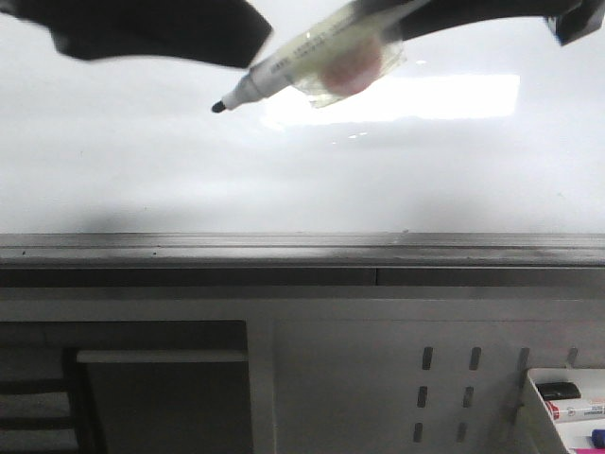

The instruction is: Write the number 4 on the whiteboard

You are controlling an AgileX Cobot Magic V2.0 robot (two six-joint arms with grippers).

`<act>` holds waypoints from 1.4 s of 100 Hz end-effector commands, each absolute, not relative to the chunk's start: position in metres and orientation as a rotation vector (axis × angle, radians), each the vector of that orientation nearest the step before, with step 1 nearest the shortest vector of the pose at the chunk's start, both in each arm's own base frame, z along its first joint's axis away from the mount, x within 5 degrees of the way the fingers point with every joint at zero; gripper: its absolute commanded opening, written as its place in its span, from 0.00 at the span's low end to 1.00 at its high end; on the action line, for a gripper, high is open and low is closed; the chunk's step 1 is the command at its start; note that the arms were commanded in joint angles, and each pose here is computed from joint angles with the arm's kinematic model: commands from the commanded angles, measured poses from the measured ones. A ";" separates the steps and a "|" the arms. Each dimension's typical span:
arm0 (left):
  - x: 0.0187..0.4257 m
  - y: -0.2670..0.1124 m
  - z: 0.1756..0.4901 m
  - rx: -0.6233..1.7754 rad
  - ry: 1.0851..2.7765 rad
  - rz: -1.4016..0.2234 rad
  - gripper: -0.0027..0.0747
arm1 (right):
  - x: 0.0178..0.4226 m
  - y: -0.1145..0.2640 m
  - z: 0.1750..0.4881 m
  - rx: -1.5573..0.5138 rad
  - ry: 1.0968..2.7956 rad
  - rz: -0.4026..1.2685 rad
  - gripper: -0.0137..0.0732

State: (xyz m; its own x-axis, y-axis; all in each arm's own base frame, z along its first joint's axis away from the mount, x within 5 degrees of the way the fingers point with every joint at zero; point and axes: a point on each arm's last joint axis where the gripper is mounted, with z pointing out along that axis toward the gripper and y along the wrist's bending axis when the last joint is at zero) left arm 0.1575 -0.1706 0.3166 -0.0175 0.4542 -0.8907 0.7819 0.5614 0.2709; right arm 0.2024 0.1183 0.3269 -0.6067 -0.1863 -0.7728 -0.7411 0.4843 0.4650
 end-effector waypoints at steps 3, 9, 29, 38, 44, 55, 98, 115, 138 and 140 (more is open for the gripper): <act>0.158 -0.150 0.352 0.871 1.559 -0.373 0.58 | 0.191 0.113 0.351 -0.720 1.945 1.012 0.08; 0.160 -0.137 0.356 0.809 1.581 -0.361 0.58 | 0.186 0.108 0.353 -0.680 1.919 0.950 0.08; 0.156 -0.098 0.362 0.578 1.601 -0.340 0.58 | 0.169 0.094 0.346 -0.607 1.845 0.768 0.08; 0.151 -0.082 0.362 0.477 1.588 -0.334 0.58 | 0.168 0.093 0.347 -0.652 1.811 0.724 0.08; 0.148 -0.074 0.361 0.413 1.581 -0.330 0.58 | 0.171 0.093 0.347 -0.633 1.797 0.721 0.08; 0.145 -0.064 0.358 0.346 1.573 -0.314 0.58 | 0.182 0.095 0.346 -0.603 1.769 0.724 0.08; 0.146 -0.060 0.354 0.304 1.582 -0.312 0.58 | 0.245 0.111 0.347 -0.594 1.749 0.761 0.08; 0.146 -0.060 0.354 0.304 1.582 -0.312 0.58 | 0.260 0.111 0.346 -0.565 1.763 0.710 0.08; 0.146 -0.060 0.354 0.304 1.582 -0.312 0.58 | 0.272 0.112 0.331 -0.562 1.817 0.671 0.08; 0.146 -0.060 0.354 0.304 1.582 -0.312 0.58 | 0.273 0.113 0.330 -0.566 1.822 0.672 0.08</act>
State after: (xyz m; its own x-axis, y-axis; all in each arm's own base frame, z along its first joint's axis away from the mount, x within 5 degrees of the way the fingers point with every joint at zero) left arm 0.1452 -0.0633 0.3380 -0.1170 0.0582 -0.9914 0.4143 0.9102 0.0045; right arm 0.2712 0.1108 0.3175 -0.3620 -0.0823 -0.9285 -0.6540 0.7322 0.1901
